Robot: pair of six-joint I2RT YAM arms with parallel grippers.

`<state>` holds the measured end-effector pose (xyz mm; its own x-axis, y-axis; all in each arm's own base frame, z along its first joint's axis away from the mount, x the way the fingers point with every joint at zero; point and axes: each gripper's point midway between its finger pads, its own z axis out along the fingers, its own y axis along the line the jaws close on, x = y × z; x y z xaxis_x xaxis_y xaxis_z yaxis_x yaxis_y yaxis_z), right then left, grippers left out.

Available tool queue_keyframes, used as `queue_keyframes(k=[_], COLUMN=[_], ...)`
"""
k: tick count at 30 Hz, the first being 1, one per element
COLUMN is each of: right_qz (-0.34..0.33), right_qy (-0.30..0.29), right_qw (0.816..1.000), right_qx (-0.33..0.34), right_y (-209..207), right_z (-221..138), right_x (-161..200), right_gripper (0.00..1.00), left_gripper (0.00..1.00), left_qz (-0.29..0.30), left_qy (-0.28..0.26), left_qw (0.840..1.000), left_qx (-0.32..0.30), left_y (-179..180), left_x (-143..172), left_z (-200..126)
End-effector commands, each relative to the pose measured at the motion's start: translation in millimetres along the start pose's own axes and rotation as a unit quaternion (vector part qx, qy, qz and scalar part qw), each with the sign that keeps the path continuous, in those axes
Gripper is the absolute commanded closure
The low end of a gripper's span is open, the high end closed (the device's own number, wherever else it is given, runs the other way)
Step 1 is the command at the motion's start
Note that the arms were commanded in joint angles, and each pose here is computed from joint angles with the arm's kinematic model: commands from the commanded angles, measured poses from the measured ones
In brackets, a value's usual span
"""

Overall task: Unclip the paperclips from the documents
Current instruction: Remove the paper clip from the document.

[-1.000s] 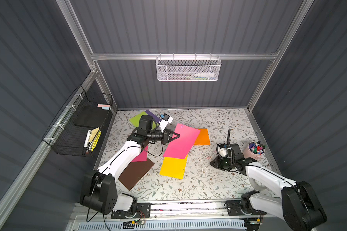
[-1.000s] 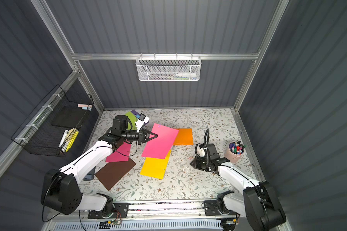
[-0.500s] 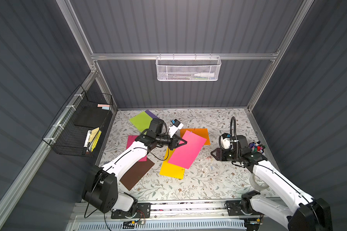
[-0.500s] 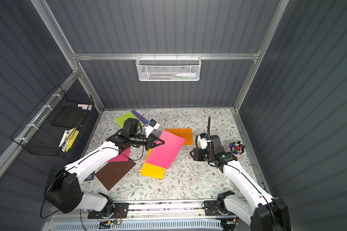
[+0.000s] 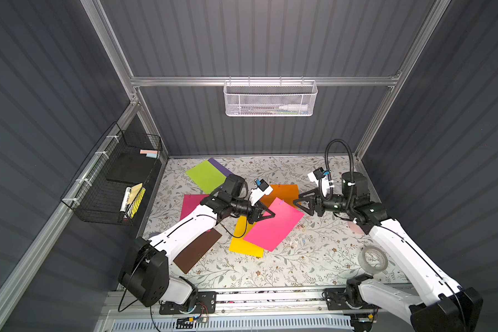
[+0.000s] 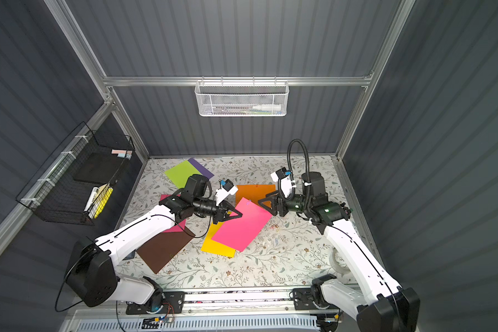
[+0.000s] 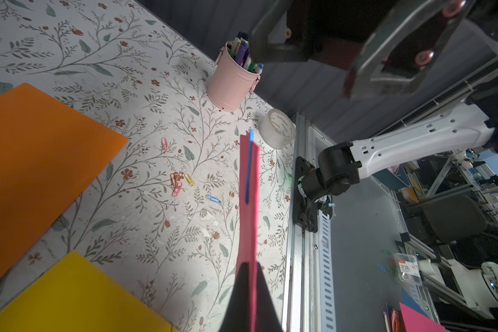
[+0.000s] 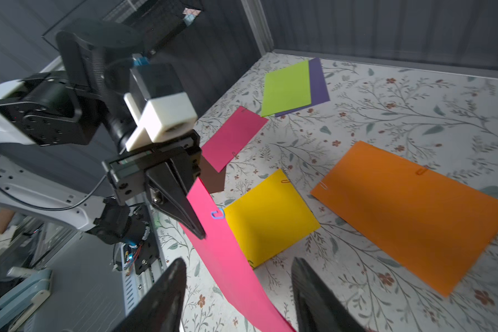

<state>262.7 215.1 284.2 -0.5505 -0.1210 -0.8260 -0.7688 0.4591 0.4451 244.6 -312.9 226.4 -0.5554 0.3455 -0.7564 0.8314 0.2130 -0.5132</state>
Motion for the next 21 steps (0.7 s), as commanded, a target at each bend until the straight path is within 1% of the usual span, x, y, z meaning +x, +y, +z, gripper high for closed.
queue_keyframes(k=[1,3,5,6,9,12,16,21], right_qz=[-0.021,-0.019,-0.007,0.008,0.019,0.019,0.025,0.026], right_qy=[0.002,0.01,0.017,0.028,0.035,0.031,0.032,0.035], right_qw=[0.995,0.991,0.987,0.984,0.984,0.984,0.982,0.98], right_qx=[-0.097,-0.132,-0.157,-0.173,-0.175,-0.173,-0.186,-0.193], right_y=[26.4,31.5,35.3,31.3,26.5,23.3,23.7,26.0], right_z=[1.9,4.9,6.4,12.6,17.5,20.0,22.4,23.6], right_x=[-6.0,-2.9,-0.5,4.5,8.8,7.8,6.6,8.7], right_gripper=[0.41,0.43,0.47,0.48,0.52,0.56,0.64,0.69], left_gripper=[1.0,1.0,1.0,1.0,1.0,1.0,1.0,1.0], left_qz=[0.015,0.017,0.018,0.019,0.02,0.021,0.023,0.023], left_qy=[0.003,0.002,0.002,0.002,0.003,0.003,0.003,0.002], left_qw=[1.0,0.999,0.999,0.999,0.999,0.998,0.998,0.998], left_qx=[0.022,0.031,0.037,0.039,0.047,0.051,0.055,0.057], left_y=[-9.4,-13.3,-16.0,-17.1,-19.9,-21.5,-23.1,-23.3], left_x=[-2.3,-3.2,-3.5,-3.1,-2.2,-2.3,-3.0,-3.5], left_z=[0.4,0.5,0.7,0.7,1.2,1.2,1.5,1.4])
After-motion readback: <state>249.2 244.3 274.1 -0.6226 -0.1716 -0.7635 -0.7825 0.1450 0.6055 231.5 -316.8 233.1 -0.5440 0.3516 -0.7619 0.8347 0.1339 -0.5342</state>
